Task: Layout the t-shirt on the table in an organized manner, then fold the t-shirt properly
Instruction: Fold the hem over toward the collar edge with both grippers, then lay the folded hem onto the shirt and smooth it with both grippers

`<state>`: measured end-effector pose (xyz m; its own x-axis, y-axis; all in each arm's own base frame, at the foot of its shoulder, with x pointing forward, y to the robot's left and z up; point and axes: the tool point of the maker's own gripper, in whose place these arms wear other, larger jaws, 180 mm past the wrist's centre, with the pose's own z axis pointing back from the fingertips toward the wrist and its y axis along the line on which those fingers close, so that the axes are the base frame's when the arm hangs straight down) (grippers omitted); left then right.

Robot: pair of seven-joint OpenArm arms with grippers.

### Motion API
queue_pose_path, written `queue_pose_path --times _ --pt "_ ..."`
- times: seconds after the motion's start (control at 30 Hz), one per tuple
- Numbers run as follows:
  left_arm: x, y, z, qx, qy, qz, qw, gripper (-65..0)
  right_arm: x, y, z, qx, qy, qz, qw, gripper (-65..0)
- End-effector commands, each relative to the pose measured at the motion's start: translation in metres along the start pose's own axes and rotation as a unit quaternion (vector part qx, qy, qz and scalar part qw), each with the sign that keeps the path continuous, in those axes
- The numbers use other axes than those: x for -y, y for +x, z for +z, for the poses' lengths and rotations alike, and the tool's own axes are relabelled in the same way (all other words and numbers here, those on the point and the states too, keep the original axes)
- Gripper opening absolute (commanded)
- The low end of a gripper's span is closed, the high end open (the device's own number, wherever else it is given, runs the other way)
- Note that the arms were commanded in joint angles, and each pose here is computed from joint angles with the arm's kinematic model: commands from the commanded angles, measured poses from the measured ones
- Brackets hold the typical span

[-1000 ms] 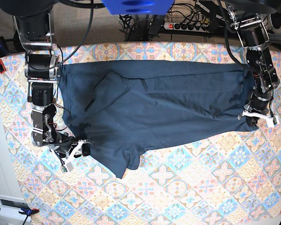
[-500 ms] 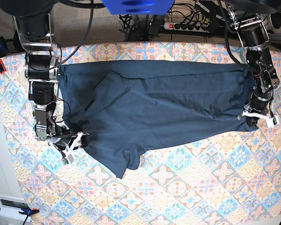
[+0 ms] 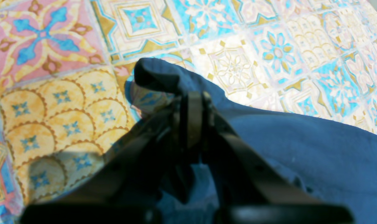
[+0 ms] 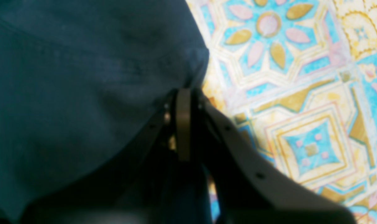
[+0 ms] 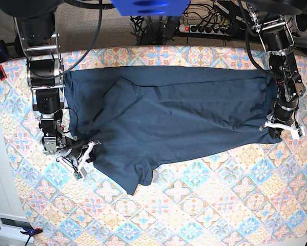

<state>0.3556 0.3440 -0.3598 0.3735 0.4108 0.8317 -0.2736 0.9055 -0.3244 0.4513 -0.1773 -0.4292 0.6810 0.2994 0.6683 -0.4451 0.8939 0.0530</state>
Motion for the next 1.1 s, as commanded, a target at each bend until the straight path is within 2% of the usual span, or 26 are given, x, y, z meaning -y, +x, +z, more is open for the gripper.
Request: queue_pose_path --times 0.0,0.1,0.37,0.63,0.73,0.87,0.97,1.07 --pt "0.003 0.023 0.000 0.029 -0.007 -0.009 1.000 -65.0 0.002 0.012 0.004 0.006 0.002 0.005 1.0000 -64.3" --pt "0.004 0.023 0.000 0.030 -0.007 -0.009 0.999 -65.0 0.001 0.028 0.014 0.042 -0.005 0.014 0.9990 -64.3" --pt "0.004 0.026 0.000 0.033 -0.008 -0.008 0.999 -65.0 -0.018 0.036 0.045 0.045 -0.025 0.082 0.9953 -64.3" --pt "0.003 0.026 0.001 0.033 -0.009 -0.010 0.999 -65.0 -0.033 0.017 0.071 0.046 -0.040 0.103 0.9928 -64.3" --pt "-0.003 0.031 0.004 0.042 -0.002 -0.002 0.999 -65.0 -0.040 0.012 0.084 0.052 -0.025 0.126 0.9904 -64.3" --pt "-0.021 0.034 0.014 0.056 0.009 0.034 0.998 -65.0 -0.024 0.003 0.102 0.044 -0.056 0.112 0.9912 -64.3" --pt "-0.027 0.034 0.019 0.062 0.009 0.056 0.996 -65.0 -0.025 -0.001 0.110 0.044 -0.064 0.115 0.9904 -64.3" --pt "-0.031 0.043 0.030 0.071 0.005 0.050 0.996 -65.0 -0.032 -0.006 0.115 0.045 -0.064 0.123 0.9893 -64.3"
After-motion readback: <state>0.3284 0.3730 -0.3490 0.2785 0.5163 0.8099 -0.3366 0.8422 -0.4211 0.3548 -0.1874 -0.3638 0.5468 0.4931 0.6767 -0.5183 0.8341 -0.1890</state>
